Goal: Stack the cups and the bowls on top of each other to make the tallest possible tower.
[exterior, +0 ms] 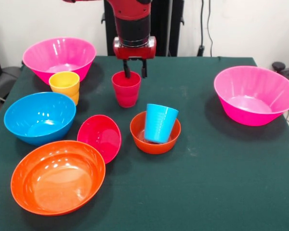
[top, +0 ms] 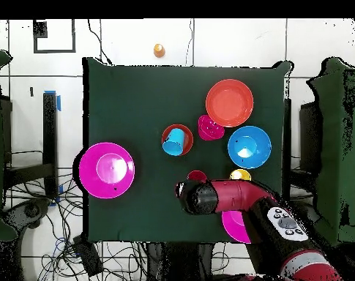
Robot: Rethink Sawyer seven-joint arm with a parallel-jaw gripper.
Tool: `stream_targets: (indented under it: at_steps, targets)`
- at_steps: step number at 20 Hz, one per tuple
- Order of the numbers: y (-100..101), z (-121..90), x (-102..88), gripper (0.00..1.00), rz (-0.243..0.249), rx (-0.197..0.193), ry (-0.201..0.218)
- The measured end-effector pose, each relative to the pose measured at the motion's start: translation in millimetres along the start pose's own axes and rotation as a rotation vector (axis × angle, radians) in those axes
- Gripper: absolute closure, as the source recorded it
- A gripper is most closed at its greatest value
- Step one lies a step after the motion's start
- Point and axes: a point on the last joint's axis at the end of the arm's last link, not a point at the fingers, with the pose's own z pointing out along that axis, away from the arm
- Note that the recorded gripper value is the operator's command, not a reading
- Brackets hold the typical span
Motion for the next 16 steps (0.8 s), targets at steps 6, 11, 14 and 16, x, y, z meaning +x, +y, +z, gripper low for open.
stream_targets:
  at_steps: [6, 11, 14, 16]
  targets:
    - [3.0, 5.1, 2.6, 0.0, -0.076, 0.053, -0.112]
    - [11.5, 3.4, -9.1, 0.0, -0.104, 0.055, -0.246]
    - [9.8, 2.6, -10.2, 0.0, -0.105, 0.06, -0.269]
    - [8.0, 2.4, -9.9, 0.0, -0.103, 0.063, -0.273]
